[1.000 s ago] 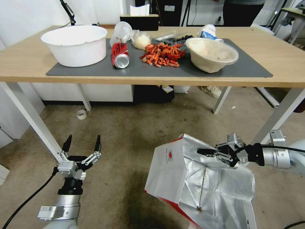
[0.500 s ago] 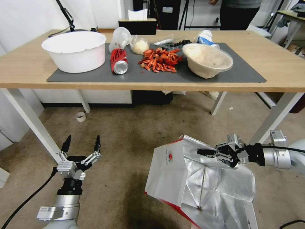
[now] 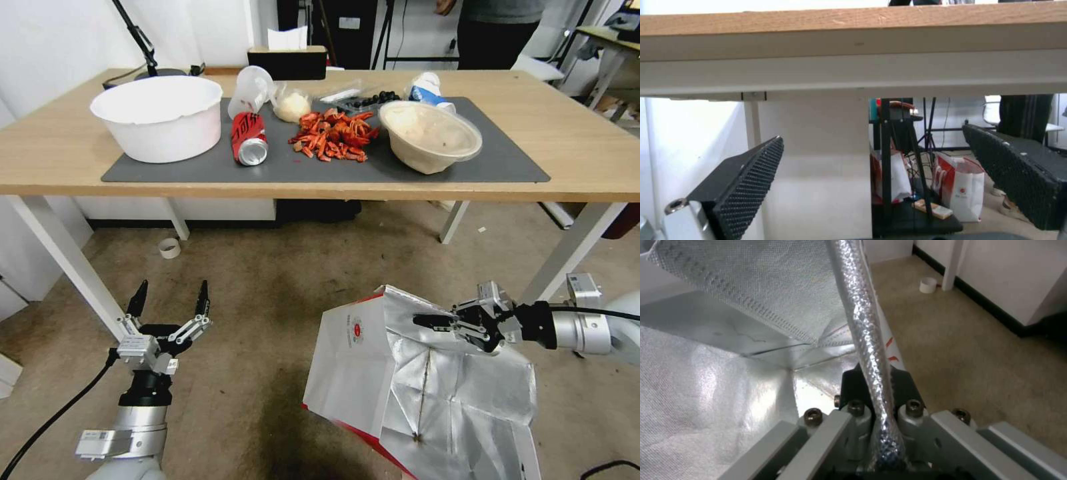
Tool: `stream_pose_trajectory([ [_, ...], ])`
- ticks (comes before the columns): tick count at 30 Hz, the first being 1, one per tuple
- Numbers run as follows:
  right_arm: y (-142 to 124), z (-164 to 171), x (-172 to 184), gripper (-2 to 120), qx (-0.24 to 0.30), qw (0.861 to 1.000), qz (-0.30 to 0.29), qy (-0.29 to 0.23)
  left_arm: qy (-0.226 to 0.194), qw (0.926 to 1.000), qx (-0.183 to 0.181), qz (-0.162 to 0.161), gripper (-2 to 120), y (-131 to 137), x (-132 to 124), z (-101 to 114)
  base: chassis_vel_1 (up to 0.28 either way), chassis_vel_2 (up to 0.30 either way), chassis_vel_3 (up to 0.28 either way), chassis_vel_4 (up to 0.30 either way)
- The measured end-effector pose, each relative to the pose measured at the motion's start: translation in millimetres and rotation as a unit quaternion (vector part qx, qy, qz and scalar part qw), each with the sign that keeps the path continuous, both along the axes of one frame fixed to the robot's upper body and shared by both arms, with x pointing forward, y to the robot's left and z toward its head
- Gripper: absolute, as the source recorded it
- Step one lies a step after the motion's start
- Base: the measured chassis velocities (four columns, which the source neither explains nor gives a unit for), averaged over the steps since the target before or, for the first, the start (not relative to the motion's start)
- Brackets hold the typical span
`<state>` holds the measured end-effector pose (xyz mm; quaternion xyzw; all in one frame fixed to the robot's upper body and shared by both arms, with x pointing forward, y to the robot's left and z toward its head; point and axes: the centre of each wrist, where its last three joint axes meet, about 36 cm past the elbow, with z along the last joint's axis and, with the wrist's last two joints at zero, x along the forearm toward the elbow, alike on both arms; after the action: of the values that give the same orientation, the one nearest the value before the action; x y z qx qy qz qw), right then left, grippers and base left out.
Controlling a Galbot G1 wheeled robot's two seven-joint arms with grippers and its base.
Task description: Pick up the food delivery bag from the floor and place it on the table.
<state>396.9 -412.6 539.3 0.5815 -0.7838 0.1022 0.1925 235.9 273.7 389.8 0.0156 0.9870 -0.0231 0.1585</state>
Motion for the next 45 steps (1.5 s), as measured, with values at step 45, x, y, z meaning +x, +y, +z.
stream_pose_trajectory([
  [45,1.5,7.6,2.3,0,-0.006,1.0,0.015,-0.002,0.0,1.0,-0.003,0.0,100,1.6,0.9,1.1,0.0,0.0,0.0,0.0],
])
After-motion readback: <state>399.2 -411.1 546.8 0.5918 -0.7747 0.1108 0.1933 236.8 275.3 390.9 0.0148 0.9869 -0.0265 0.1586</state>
